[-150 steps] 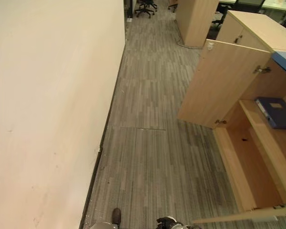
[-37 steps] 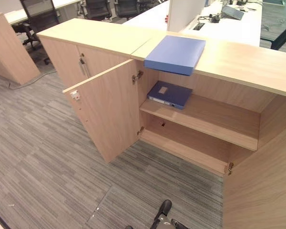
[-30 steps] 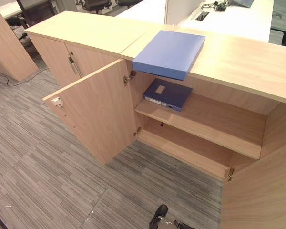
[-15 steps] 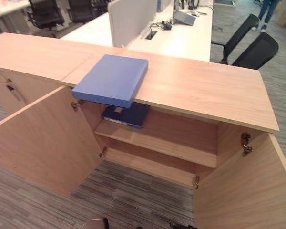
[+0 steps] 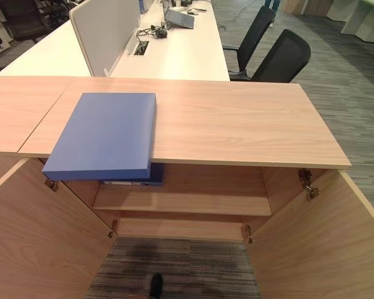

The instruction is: Put the empty folder in the office cabinet

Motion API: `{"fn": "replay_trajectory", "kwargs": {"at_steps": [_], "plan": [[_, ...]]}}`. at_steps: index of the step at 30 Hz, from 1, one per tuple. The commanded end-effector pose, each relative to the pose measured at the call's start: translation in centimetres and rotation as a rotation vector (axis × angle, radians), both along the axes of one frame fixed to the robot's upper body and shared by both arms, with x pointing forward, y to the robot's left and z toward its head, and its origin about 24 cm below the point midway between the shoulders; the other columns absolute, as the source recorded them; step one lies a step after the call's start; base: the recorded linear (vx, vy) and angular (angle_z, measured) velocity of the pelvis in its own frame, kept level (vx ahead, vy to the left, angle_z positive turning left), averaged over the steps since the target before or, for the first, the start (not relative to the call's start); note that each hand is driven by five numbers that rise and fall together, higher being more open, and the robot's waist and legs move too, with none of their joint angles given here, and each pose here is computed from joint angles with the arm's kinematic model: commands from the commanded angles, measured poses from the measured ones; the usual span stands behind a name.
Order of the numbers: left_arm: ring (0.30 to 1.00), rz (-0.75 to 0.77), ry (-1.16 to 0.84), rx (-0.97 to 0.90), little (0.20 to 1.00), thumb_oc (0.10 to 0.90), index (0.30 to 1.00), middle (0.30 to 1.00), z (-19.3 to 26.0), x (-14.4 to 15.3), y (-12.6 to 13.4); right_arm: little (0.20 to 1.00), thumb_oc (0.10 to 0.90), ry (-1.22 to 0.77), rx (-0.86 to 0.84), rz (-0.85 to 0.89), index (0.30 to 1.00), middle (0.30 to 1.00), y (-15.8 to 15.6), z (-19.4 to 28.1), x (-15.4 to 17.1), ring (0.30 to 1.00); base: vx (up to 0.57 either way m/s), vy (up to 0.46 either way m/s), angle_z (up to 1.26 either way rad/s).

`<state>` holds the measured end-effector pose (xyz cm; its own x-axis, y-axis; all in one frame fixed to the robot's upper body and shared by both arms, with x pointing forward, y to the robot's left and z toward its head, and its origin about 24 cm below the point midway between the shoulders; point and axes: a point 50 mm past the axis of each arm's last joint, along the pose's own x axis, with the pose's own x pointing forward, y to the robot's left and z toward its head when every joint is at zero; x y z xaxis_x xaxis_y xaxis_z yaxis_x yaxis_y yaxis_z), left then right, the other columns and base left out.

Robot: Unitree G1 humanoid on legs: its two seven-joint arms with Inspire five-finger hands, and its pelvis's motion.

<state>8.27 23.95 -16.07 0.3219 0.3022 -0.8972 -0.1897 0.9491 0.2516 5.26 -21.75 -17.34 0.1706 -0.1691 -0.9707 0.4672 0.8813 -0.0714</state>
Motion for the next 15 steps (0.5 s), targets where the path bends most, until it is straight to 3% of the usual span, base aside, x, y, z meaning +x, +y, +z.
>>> {"fn": "replay_trajectory", "kwargs": {"at_steps": [1,6,13,15], "plan": [[0.9,0.12,-0.034,-0.038,0.9,0.8,0.9,0.9,-0.1,-0.6,-0.2,0.9,0.8,0.027,-0.063,0.022,0.9,0.9,-2.2,0.4,-0.4,0.9,0.07,0.055,-0.08],[0.9,0.303,-0.327,-0.201,0.9,0.8,0.9,0.9,1.7,3.9,-1.4,0.9,0.8,-0.025,-0.033,0.029,0.9,0.9,-1.3,0.4,1.0,0.9,0.05,0.047,0.01],[0.9,0.243,-0.447,-0.217,0.9,0.8,0.9,0.9,3.4,5.9,-1.7,0.9,0.8,-0.018,-0.037,0.055,0.9,0.9,-1.6,0.5,1.4,0.9,0.03,0.033,0.01],[0.9,0.24,-0.57,-0.222,0.9,0.8,0.9,0.9,5.4,7.1,-1.2,0.9,0.8,-0.019,-0.051,0.071,0.9,0.9,-1.9,0.6,1.4,0.9,0.0,0.0,0.0]]}}
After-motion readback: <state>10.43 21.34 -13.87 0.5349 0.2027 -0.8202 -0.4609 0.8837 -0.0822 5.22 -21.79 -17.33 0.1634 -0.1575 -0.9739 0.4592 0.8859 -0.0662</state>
